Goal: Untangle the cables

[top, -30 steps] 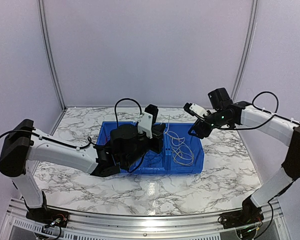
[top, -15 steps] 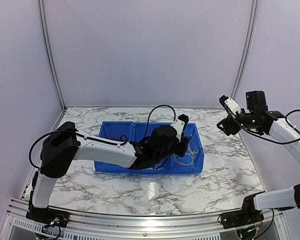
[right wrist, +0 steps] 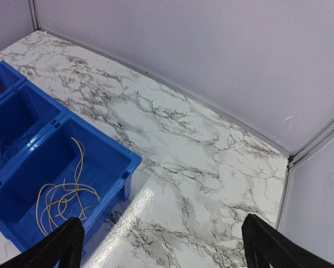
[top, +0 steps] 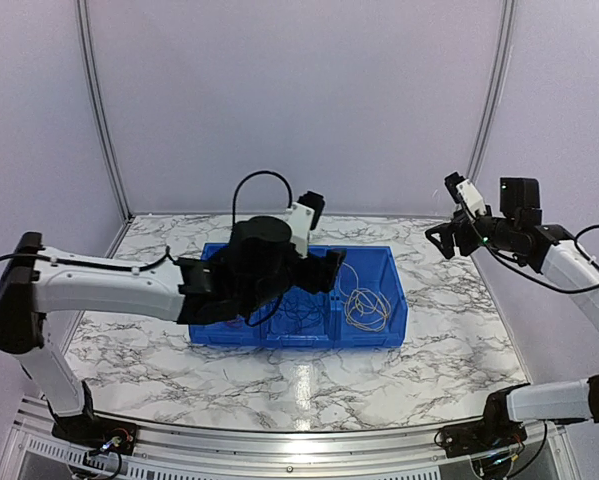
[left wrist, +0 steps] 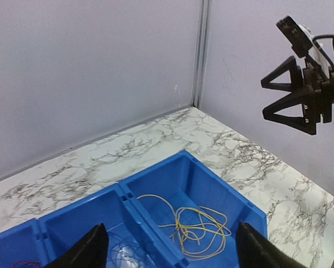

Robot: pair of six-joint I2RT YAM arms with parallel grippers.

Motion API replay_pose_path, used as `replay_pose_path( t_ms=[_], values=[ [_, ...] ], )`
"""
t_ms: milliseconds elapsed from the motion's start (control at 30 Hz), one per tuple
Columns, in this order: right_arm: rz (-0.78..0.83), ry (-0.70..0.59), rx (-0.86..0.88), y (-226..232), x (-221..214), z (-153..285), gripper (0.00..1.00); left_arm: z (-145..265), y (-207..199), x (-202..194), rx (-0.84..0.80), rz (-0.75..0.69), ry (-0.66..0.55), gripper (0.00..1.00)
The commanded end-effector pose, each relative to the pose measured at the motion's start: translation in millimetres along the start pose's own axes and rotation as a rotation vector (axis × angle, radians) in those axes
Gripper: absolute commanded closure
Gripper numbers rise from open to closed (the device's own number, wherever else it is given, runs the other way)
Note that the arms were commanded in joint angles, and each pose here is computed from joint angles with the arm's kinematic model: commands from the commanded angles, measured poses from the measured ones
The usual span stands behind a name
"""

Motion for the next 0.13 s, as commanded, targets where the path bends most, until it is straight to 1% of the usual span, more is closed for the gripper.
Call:
replay_pose_path(
  t_ms=[0,33,100],
  values=[
    [-0.044,-0.209,-0.126,-15,37,25,0.02,50,43,30,0.209,-0.081,-0.024,0.03],
    [-0.048,-0.228,-0.139,-16,40,29,0.02,57,54,32,0.25,-0.09,0.001,0.01],
    [-0.046,-0.244,-0.147,-17,44,32,0.02,70,79,33,0.33,-0.078,0.066,0.01]
  ],
)
Point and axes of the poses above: each gripper's point midway between its finger pads, its own z axis back along the fingers, its own y axis along the line the jaws close on, x = y × z, the point moved 8 cm from there along z, back along the fingers, and after that the axes turned 9 degrees about z, right-handed, at the moved point
